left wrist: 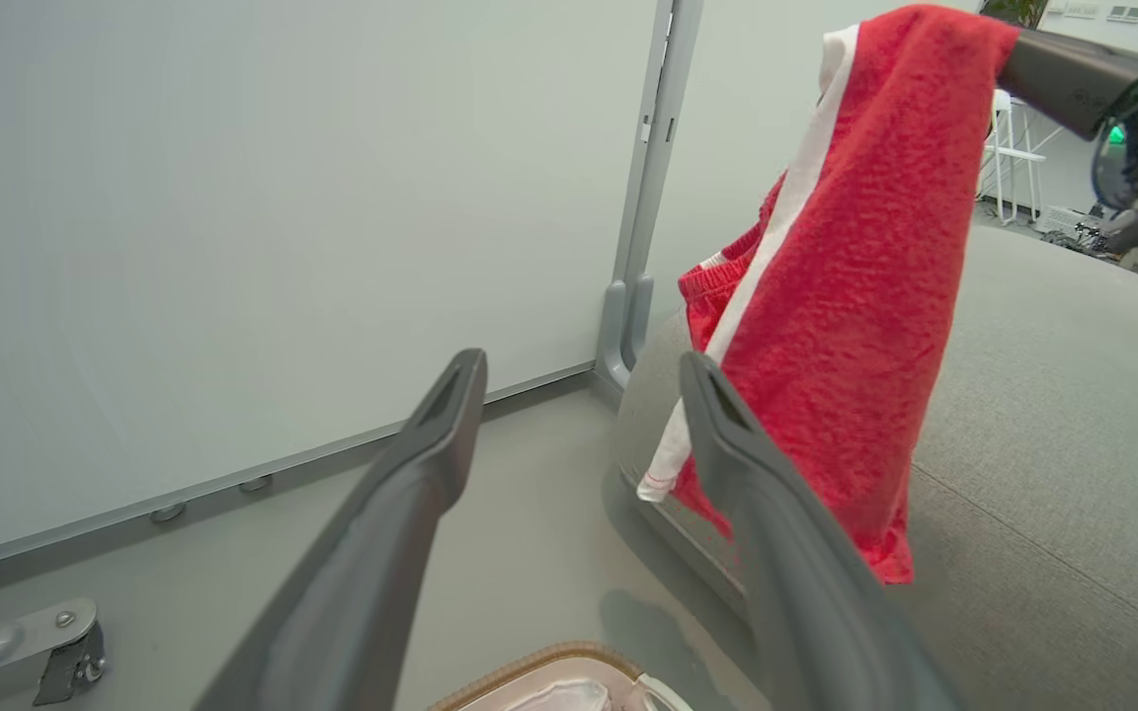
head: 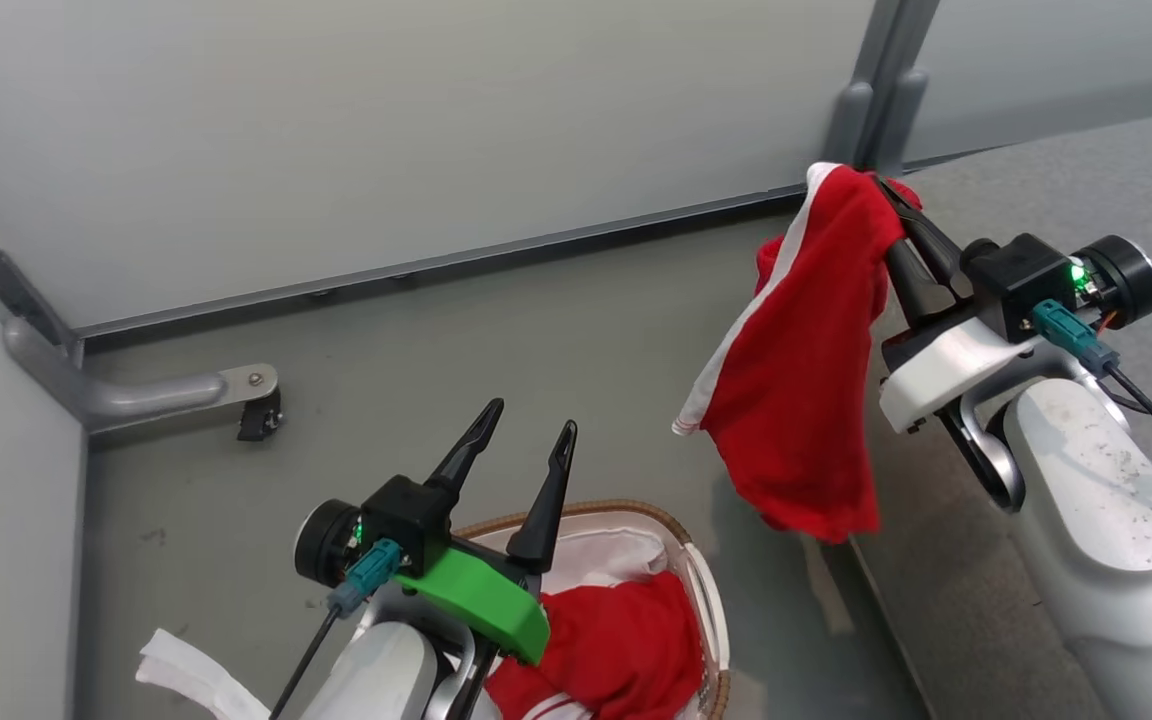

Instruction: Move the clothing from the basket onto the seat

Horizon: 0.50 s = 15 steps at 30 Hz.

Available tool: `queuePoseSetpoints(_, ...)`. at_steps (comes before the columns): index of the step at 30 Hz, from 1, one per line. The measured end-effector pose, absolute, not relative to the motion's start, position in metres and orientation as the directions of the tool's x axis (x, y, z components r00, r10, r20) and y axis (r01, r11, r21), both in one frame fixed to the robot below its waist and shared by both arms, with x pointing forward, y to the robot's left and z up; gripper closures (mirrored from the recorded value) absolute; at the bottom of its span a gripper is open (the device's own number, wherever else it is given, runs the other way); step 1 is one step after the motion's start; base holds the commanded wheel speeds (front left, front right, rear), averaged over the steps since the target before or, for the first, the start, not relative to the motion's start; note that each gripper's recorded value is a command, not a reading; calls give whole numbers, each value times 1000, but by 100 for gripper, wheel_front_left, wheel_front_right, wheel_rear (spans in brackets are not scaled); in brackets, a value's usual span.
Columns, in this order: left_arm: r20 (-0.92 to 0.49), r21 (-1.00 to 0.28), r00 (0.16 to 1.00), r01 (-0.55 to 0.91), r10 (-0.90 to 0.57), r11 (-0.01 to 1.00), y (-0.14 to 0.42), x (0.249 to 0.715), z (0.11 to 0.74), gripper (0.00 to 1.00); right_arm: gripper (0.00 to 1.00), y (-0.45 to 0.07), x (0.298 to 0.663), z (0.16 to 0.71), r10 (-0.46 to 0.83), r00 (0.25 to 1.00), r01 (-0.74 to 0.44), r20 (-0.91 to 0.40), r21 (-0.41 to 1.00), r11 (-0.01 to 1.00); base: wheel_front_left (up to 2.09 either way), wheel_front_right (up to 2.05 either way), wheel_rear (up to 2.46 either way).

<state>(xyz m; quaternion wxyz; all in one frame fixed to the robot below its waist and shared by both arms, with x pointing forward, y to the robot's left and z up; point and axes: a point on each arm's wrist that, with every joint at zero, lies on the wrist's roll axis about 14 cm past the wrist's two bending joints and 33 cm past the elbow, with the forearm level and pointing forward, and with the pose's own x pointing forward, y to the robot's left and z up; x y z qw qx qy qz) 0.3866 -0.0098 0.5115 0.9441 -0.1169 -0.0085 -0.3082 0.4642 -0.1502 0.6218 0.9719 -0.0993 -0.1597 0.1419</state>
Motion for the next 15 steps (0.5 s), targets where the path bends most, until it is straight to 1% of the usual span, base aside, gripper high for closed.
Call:
queuePoseSetpoints(9, 76, -210, 721, 687, -689, 696, -57, 384, 503, 0, 100, -222, 446, 618, 150, 951, -80, 269, -253, 964, 0, 0, 0)
queuePoseSetpoints(15, 65, -221, 661, 740, -748, 635, -84, 378, 496, 0, 100, -250, 433, 612, 79, 964, -13, 252, -256, 967, 0, 0, 0)
